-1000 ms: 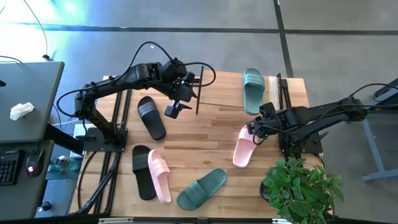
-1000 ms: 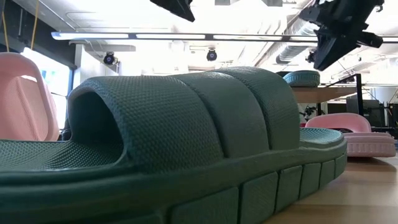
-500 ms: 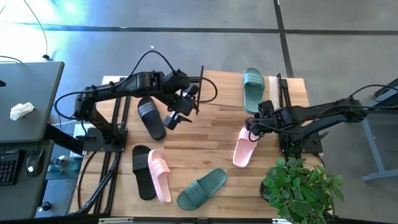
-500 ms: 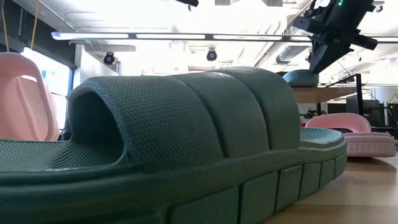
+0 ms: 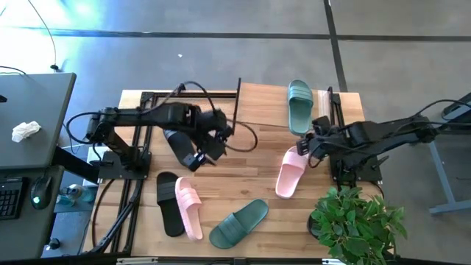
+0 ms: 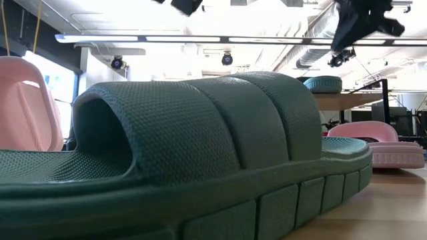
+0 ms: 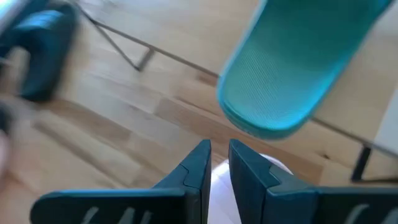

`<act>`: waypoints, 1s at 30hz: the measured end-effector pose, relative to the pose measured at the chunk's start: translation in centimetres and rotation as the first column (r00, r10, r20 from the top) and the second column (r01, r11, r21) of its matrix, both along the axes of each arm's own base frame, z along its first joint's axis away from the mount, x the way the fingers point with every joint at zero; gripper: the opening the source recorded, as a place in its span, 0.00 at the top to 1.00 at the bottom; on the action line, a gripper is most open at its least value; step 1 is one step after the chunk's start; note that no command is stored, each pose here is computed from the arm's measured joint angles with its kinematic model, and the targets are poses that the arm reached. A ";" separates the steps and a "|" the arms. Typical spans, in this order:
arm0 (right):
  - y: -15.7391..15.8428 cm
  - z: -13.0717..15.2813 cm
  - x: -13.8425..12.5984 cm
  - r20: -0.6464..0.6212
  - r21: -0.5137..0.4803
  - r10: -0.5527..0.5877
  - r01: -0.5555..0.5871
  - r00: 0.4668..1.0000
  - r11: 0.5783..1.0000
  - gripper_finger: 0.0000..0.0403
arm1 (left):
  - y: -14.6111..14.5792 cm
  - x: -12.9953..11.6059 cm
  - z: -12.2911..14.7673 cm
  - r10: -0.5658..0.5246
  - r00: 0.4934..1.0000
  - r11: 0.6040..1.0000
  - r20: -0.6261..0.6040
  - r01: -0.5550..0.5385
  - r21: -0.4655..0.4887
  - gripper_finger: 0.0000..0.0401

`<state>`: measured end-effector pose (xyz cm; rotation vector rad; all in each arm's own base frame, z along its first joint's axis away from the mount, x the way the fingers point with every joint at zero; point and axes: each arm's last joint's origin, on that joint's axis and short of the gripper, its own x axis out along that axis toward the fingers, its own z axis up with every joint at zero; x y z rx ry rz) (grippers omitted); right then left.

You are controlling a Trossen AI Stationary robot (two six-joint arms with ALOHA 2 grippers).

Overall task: Pick and place slides into the shelf
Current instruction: Put the blue slides on the shelf

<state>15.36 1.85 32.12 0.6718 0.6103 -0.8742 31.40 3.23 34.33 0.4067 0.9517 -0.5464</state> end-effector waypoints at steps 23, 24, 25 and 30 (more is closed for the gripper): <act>-0.4 2.5 -3.6 0.024 -0.007 0.103 -0.103 0.994 0.995 0.89 | -9.7 0.9 -9.6 0.021 0.995 0.909 -0.100 -0.061 -0.412 0.44; -0.4 2.5 -3.6 0.022 0.002 0.109 -0.109 0.994 0.994 0.89 | -9.9 0.8 -9.8 0.044 0.992 0.906 -0.122 -0.091 -0.414 0.44; -0.4 2.4 -3.6 0.021 0.012 0.114 -0.115 0.993 0.993 0.89 | -10.1 0.7 -10.1 0.072 0.987 0.902 -0.144 -0.126 -0.413 0.44; -0.3 2.3 -3.7 -0.001 0.029 0.132 -0.132 0.991 0.991 0.89 | -10.9 -0.1 -12.1 0.230 0.926 0.848 -0.298 -0.341 -0.406 0.44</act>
